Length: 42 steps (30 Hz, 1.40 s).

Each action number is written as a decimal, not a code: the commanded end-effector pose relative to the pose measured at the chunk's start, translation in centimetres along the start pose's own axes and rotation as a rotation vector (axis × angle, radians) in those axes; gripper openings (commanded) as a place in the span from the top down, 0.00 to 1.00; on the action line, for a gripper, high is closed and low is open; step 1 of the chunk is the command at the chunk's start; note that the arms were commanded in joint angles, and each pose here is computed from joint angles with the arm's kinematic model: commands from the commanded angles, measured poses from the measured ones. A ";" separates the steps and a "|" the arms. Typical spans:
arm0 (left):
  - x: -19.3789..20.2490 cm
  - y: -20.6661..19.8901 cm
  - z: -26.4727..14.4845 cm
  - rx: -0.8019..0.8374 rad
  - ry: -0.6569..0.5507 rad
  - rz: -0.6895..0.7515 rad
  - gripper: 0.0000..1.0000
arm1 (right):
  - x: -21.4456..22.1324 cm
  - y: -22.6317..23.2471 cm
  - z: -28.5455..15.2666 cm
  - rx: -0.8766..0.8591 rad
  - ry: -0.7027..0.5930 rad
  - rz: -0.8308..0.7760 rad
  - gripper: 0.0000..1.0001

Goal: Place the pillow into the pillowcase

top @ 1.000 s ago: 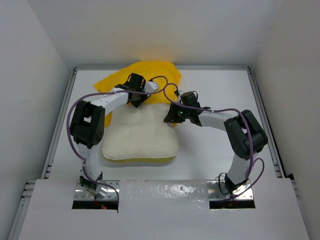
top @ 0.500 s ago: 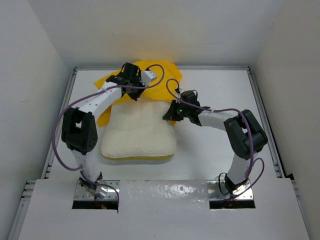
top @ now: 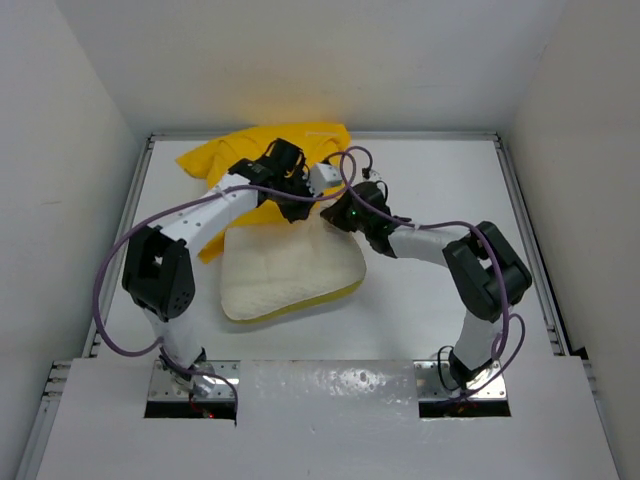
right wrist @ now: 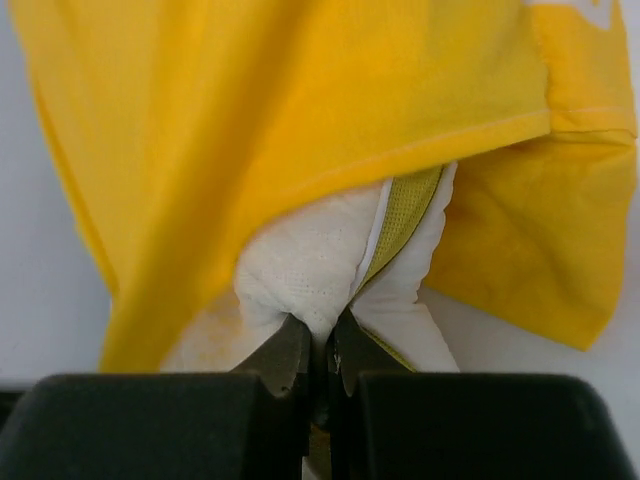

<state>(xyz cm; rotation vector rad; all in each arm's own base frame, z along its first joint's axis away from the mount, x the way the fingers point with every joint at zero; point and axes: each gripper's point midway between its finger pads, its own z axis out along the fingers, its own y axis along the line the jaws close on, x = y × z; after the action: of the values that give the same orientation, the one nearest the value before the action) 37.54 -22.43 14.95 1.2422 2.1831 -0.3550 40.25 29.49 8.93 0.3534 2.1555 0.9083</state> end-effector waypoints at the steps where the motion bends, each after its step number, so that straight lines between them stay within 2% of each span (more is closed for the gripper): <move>1: -3.0 -9.9 -2.3 0.370 -0.097 0.175 1.00 | -7.2 6.6 -1.3 -0.097 -0.314 0.109 1.00; 3: -3.2 -11.8 -5.9 0.473 -0.160 0.259 1.00 | -6.3 2.3 -1.4 0.054 -0.339 0.176 1.00; 4: -2.8 -11.7 -7.1 0.475 -0.174 0.278 1.00 | -6.0 0.2 -1.6 0.124 -0.347 0.193 1.00; 5: -0.8 -12.0 -7.4 0.486 -0.136 0.278 1.00 | -5.5 -1.6 -2.0 0.167 -0.355 0.231 1.00; 6: 0.2 -11.3 -8.4 0.414 -0.126 0.329 1.00 | -5.7 -2.6 -2.2 0.189 -0.369 0.251 1.00; 7: 1.0 -10.2 -8.2 0.352 -0.120 0.338 1.00 | -5.7 -2.7 -2.3 0.180 -0.375 0.254 1.00; 8: 4.2 -10.2 -7.5 0.332 -0.059 0.314 1.00 | -5.8 -2.7 -2.2 0.180 -0.373 0.218 1.00; 10: 7.9 -7.3 -6.3 0.229 0.033 0.244 1.00 | -5.2 -0.5 -1.5 0.098 -0.304 0.148 1.00; 11: 9.5 -6.4 -5.5 0.214 0.062 0.182 0.93 | -5.6 1.7 -1.0 0.037 -0.265 0.047 1.00; 12: 9.8 -5.8 -5.6 0.227 0.054 0.140 0.78 | -3.6 3.7 -0.5 -0.058 -0.137 -0.020 0.83; 13: 11.1 -4.3 -6.6 0.225 0.071 0.043 0.39 | -3.4 5.1 -0.5 -0.090 -0.078 -0.081 0.63; 14: 10.4 -2.8 -7.4 0.216 0.051 0.021 0.31 | -2.7 5.3 -0.7 -0.107 -0.028 -0.178 0.45; 15: 10.8 -1.0 -8.9 0.200 0.020 -0.044 0.21 | -2.5 6.1 -1.7 -0.136 0.013 -0.227 0.12; 16: 10.4 0.1 -10.5 0.180 0.005 -0.075 0.16 | -2.0 4.7 -2.4 -0.083 0.059 -0.341 0.01; 18: 12.2 3.2 -13.7 0.078 -0.015 -0.180 0.12 | -3.4 3.1 -4.6 0.023 0.048 -0.447 0.01; 20: 14.2 4.5 -15.4 -0.003 0.009 -0.225 0.12 | -4.8 1.7 -5.9 0.074 0.048 -0.531 0.01; 21: 16.5 5.5 -16.1 -0.061 0.068 -0.273 0.32 | -6.1 0.0 -6.4 0.109 0.053 -0.520 0.07; 22: 18.3 5.4 -15.5 -0.073 0.109 -0.312 0.52 | -6.3 0.1 -6.4 0.072 0.083 -0.487 0.90; 23: 19.6 5.4 -15.2 -0.091 0.141 -0.384 0.74 | -6.8 -0.9 -6.2 0.099 0.086 -0.447 1.00; 24: 21.3 6.1 -15.1 -0.131 0.174 -0.429 0.92 | -8.0 -2.4 -6.0 0.122 0.079 -0.411 1.00; 25: 23.2 5.3 -14.0 -0.102 0.213 -0.487 0.92 | -8.1 -3.4 -5.0 0.144 0.095 -0.392 1.00; 26: 24.6 5.6 -13.8 -0.120 0.244 -0.526 0.72 | -8.4 -4.1 -4.4 0.164 0.096 -0.398 1.00; 27: 25.8 5.7 -13.3 -0.132 0.268 -0.566 0.53 | -8.2 -4.9 -3.9 0.191 0.113 -0.407 0.93; 29: 28.5 6.9 -12.3 -0.181 0.305 -0.655 0.21 | -7.8 -6.1 -1.5 0.219 0.166 -0.424 0.76; 31: 29.7 7.5 -11.1 -0.182 0.315 -0.689 0.16 | -5.7 -7.2 0.2 0.211 0.261 -0.413 0.72; 33: 29.7 7.6 -10.3 -0.163 0.298 -0.699 0.12 | -3.6 -7.3 0.5 0.202 0.309 -0.443 0.73; 34: 29.7 7.5 -9.7 -0.144 0.289 -0.711 0.12 | -1.9 -8.2 0.0 0.211 0.342 -0.485 0.76; 35: 29.4 7.6 -9.2 -0.130 0.263 -0.718 0.12 | -0.7 -6.9 -0.6 0.187 0.332 -0.533 0.79; 36: 29.3 7.9 -8.9 -0.131 0.248 -0.722 0.14 | -0.5 -5.8 -0.5 0.142 0.293 -0.562 0.86; 37: 29.3 8.6 -8.2 -0.138 0.225 -0.727 0.17 | 1.9 -6.6 -1.4 0.129 0.329 -0.555 0.89; 38: 29.2 8.8 -7.7 -0.130 0.209 -0.729 0.23 | 3.6 -5.0 -1.8 0.068 0.342 -0.562 0.92; 41: 28.5 10.2 -5.9 -0.084 0.152 -0.759 0.64 | 7.9 0.3 -3.0 -0.104 0.379 -0.616 1.00; 42: 27.9 11.1 -5.6 -0.076 0.127 -0.759 0.69 | 8.2 1.7 -3.2 -0.133 0.368 -0.668 1.00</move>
<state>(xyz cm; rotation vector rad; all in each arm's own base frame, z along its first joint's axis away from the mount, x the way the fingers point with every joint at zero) 30.01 5.80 2.39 0.3694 2.8103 -0.4323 32.62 26.87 0.37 -0.4371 2.5591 0.5587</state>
